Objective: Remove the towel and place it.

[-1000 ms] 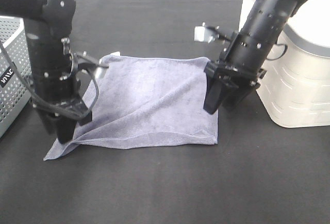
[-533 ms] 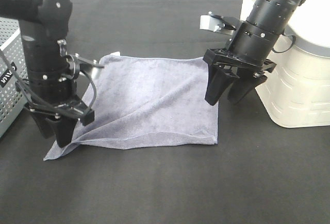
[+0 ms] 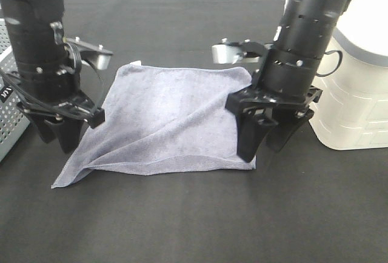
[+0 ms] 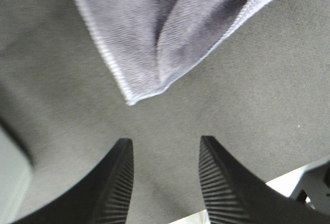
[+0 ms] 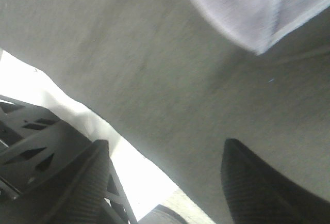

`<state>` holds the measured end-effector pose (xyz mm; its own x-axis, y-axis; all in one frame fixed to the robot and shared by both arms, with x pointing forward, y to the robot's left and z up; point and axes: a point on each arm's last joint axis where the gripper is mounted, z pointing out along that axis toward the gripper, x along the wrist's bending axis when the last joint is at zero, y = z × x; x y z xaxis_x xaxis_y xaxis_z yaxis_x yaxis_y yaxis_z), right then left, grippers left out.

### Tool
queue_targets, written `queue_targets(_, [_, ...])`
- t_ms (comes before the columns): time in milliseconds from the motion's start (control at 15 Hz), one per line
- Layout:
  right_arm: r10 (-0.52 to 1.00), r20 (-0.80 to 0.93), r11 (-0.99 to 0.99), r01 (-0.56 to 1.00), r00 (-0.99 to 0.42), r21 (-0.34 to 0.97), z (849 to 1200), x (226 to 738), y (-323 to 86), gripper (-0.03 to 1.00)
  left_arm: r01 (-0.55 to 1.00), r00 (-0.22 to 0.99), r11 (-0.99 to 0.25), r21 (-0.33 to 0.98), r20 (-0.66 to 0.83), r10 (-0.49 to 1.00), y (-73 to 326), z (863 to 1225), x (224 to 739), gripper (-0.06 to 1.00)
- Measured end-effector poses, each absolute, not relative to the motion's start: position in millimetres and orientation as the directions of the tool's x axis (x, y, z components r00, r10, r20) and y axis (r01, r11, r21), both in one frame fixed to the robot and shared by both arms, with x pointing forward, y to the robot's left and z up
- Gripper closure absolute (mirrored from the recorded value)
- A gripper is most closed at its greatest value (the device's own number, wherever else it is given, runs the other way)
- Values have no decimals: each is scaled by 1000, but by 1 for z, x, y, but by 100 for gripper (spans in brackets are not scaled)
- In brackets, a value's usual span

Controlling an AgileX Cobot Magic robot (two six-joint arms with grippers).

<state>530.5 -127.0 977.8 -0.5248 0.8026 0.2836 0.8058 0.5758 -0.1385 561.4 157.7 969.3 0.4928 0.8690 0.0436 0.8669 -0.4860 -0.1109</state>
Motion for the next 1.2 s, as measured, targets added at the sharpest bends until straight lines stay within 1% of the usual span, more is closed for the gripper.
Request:
queue_targets(133, [843,251,508,858,-476,-77,978,534,-121,35,880,475,-473,-49,64,877,161,991,557,55])
queue_targets(200, [874,231,439,898,-427,-1,978,542,-118,35,884,466,-468,5,98,880,166,1010,554,55])
queue_targets(267, [891,227,393,918,-394,49,978,547,-116,35,884,460,-466,30,118,880,169,1019,552,55])
queue_targets(400, [906,226,335,932,-359,137,978,556,-113,36,883,455,-467,56,150,878,173,1029,550,55])
queue_targets(467, [909,226,322,935,-349,148,975,559,-113,37,880,457,-471,57,163,874,174,1030,550,55])
queue_targets(533, [914,221,316,939,-339,134,968,560,-112,38,884,448,-464,62,174,877,175,1031,550,55])
queue_targets(667, [925,179,325,943,-334,77,938,567,-112,39,884,439,-460,84,188,878,178,1039,548,55])
queue_targets(800, [935,138,320,945,-326,62,922,570,-111,40,878,440,-467,101,212,873,180,1045,546,55])
queue_targets(1000, [936,72,342,938,-345,60,914,567,-105,41,877,439,-470,104,226,869,182,1047,547,55])
queue_targets(1067, [931,32,362,931,-363,49,908,563,-98,41,876,439,-471,103,229,869,182,1047,547,55])
queue_targets(1200, [922,9,388,922,-388,23,897,558,-90,41,876,440,-471,103,230,868,182,1047,547,55])
